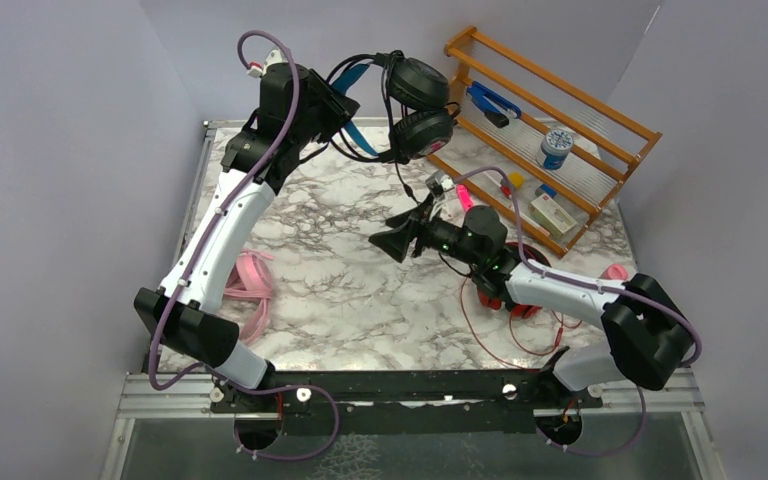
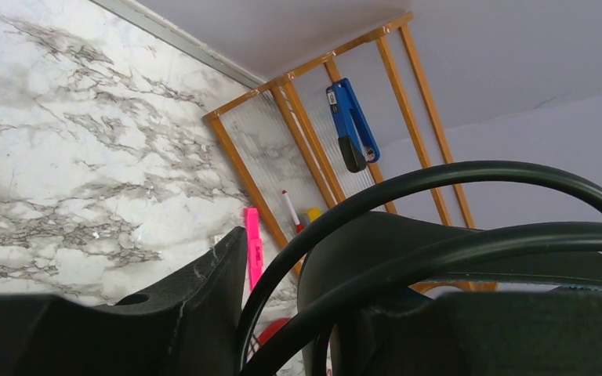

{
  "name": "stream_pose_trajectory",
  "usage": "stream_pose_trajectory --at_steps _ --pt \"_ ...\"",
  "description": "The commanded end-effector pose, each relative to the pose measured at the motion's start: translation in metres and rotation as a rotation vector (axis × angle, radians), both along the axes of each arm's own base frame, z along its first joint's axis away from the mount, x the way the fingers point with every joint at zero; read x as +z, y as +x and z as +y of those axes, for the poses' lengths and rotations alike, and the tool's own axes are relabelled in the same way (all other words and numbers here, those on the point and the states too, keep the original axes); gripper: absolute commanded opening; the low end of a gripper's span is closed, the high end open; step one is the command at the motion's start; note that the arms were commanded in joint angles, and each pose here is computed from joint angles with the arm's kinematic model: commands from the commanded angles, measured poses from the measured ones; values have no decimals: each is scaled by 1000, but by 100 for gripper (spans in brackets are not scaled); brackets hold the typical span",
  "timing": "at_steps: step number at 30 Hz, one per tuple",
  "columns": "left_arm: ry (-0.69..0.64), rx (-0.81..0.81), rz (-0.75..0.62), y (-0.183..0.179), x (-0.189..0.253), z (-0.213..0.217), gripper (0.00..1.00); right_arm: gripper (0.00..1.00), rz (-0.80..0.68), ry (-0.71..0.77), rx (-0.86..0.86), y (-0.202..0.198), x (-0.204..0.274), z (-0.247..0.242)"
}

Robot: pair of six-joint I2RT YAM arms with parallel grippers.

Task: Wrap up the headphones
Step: Wrap the headphones cable around the headphones.

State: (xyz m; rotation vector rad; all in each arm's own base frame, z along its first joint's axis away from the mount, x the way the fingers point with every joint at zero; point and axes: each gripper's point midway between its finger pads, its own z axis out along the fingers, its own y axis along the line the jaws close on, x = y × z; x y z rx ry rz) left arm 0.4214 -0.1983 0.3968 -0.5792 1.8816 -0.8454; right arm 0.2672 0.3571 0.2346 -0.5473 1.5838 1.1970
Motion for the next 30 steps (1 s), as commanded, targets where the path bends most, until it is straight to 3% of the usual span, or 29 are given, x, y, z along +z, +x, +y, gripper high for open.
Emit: stream_pose_trajectory --at_steps 1,5,10,14,22,30 --pt "-120 -30 -141 -13 63 -4 0 76 -65 -27 -117 16 0 -23" --pt "-125 -35 -140 -11 64 -6 0 79 -71 -42 -166 19 0 -42" --pt "-132 -32 -146 -11 67 -5 0 78 -103 -45 -112 5 7 -44" --pt "-137 -38 -149 -14 70 -6 0 83 -138 -28 -76 1 7 -42" --pt "-148 -44 -164 -18 78 -5 0 83 -181 -36 -112 27 10 -32" --pt "-162 -82 -172 -25 84 -10 0 69 -236 -19 -98 33 18 -30"
